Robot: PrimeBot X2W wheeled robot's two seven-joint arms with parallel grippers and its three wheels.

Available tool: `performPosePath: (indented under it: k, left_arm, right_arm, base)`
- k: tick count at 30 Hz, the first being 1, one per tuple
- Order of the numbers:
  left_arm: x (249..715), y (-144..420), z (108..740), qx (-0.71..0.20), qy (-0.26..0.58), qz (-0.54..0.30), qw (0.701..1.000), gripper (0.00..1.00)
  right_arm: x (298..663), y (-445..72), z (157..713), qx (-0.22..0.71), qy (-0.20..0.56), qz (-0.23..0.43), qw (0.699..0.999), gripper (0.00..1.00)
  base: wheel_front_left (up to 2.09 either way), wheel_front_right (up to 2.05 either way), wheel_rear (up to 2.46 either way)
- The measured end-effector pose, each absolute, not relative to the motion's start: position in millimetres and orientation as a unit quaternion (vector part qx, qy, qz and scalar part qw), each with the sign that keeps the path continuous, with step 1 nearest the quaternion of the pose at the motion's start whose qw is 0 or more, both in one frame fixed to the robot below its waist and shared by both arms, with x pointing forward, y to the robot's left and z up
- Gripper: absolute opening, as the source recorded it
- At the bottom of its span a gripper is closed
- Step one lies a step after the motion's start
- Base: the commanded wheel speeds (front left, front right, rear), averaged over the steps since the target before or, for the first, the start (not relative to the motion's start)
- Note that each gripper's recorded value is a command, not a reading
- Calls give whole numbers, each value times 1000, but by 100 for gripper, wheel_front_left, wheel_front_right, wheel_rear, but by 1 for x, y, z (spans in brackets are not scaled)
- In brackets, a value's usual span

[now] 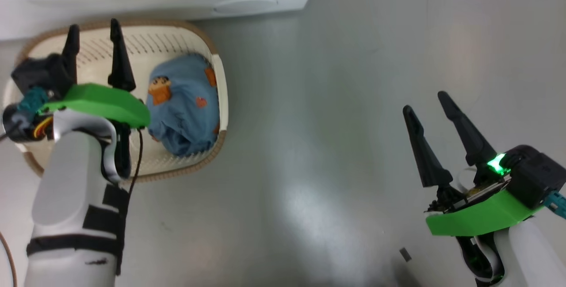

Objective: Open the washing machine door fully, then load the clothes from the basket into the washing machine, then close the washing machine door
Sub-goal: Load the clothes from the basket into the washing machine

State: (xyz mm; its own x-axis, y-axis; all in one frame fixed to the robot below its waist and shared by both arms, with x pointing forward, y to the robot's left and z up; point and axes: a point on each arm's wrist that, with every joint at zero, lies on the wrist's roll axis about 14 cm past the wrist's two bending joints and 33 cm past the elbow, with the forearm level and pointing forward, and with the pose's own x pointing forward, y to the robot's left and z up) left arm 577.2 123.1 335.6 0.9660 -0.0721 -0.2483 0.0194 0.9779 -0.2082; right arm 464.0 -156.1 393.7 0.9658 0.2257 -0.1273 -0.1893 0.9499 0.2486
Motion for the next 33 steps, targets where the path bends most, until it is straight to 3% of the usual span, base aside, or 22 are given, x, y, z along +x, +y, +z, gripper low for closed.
performPosePath:
  k: [6,14,33]
  left_arm:
    - [572,113,261,-113,220,-26,969,100]
    - [528,97,174,-148,349,-27,925,100]
    - [507,86,108,-117,440,-53,889,100]
  right_arm:
    - [473,-160,365,117,100,100,983,100]
    - [474,-163,330,118,133,93,980,100]
    - [471,-166,280,122,178,82,973,100]
  base:
    - [0,0,0]
    - [0,0,0]
    - [0,0,0]
